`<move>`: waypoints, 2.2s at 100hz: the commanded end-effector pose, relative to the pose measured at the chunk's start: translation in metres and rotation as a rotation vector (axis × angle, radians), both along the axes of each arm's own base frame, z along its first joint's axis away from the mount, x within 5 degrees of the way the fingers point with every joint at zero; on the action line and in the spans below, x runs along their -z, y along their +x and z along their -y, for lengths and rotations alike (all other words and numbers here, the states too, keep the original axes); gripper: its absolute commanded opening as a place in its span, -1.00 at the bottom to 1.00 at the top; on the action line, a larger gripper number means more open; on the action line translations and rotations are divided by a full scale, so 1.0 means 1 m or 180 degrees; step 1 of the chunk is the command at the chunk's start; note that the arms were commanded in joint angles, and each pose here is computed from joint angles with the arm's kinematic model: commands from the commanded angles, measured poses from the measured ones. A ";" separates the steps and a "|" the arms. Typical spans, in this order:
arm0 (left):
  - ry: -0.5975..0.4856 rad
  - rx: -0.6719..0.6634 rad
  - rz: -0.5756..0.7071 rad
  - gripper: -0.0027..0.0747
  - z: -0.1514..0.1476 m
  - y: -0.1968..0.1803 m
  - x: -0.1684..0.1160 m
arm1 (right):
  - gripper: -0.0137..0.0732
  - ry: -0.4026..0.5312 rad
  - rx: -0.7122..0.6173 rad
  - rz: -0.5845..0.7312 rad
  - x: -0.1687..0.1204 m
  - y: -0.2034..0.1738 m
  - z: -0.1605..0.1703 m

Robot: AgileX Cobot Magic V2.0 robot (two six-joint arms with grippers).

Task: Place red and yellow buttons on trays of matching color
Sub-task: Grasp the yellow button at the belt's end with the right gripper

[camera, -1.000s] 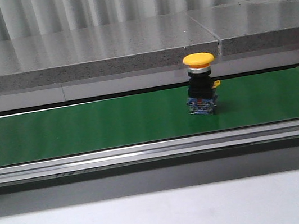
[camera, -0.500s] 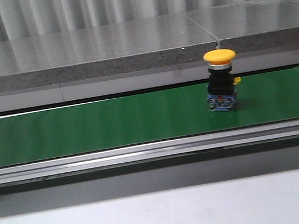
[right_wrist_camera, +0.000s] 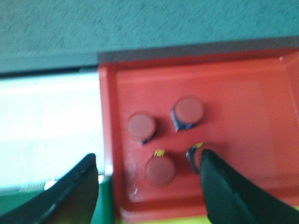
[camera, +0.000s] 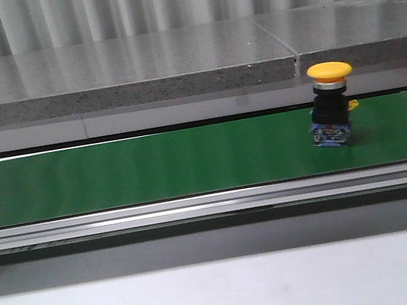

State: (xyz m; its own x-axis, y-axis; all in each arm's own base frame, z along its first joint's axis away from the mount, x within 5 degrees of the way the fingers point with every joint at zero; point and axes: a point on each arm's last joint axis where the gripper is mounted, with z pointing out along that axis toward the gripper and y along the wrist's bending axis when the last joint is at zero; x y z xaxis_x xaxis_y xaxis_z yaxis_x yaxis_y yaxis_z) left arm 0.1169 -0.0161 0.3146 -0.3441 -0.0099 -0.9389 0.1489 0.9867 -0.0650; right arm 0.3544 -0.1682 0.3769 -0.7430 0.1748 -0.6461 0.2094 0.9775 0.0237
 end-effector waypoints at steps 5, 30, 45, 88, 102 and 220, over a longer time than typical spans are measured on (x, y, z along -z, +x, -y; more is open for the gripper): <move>-0.0078 -0.0052 0.0316 -0.98 -0.001 0.002 -0.016 | 0.42 -0.0128 -0.0094 0.0261 -0.027 -0.039 -0.022; -0.0078 -0.0052 0.0316 -0.98 -0.001 0.002 -0.016 | 0.42 0.0146 -0.0222 0.0220 -0.006 -0.093 -0.059; -0.0078 -0.0052 0.0316 -0.98 -0.001 0.002 -0.016 | 0.42 0.0223 -0.0428 0.0211 0.004 -0.114 -0.083; -0.0078 -0.0052 0.0316 -0.98 -0.001 0.002 -0.016 | 0.42 0.0040 -0.1517 -0.0528 0.045 -0.117 -0.151; -0.0078 -0.0052 0.0316 -0.98 -0.001 0.002 -0.016 | 0.42 -0.0019 -0.1634 -0.0458 0.054 -0.112 -0.163; -0.0078 -0.0052 0.0316 -0.98 -0.001 0.002 -0.016 | 0.09 -0.0045 -0.1555 -0.0246 0.098 -0.045 -0.170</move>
